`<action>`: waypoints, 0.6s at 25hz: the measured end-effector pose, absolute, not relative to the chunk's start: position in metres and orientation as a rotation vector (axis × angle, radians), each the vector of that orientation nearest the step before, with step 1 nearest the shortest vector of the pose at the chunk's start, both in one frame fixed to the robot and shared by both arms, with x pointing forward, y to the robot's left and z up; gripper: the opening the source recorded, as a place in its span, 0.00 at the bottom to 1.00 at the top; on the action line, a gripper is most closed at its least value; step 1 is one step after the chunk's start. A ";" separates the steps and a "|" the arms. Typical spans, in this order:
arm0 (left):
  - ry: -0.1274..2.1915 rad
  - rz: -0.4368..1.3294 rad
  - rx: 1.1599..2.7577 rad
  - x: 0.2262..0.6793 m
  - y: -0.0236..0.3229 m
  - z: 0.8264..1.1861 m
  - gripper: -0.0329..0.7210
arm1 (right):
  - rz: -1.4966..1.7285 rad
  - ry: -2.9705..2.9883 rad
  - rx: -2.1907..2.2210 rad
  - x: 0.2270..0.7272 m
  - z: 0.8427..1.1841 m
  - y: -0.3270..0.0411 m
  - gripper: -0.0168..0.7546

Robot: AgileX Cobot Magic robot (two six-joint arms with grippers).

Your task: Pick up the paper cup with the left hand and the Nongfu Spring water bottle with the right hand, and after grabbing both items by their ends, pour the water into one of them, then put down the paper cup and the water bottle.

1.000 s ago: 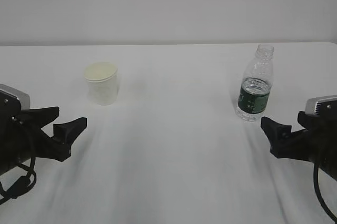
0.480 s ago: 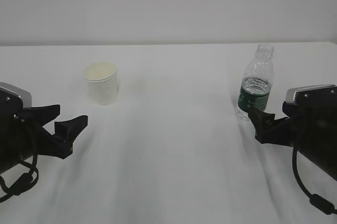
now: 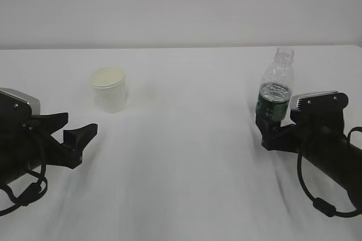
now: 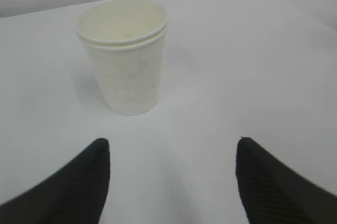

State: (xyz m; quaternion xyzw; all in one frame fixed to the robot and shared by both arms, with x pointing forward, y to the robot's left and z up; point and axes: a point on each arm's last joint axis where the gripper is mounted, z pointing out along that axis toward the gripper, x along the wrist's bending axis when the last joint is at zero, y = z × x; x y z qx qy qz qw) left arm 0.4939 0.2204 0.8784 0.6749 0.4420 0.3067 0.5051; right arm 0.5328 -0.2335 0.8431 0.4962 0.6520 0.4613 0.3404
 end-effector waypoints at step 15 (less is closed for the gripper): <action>1.095 0.723 1.651 0.498 0.220 0.866 0.75 | 1.237 1.622 1.260 0.564 0.844 -0.229 0.89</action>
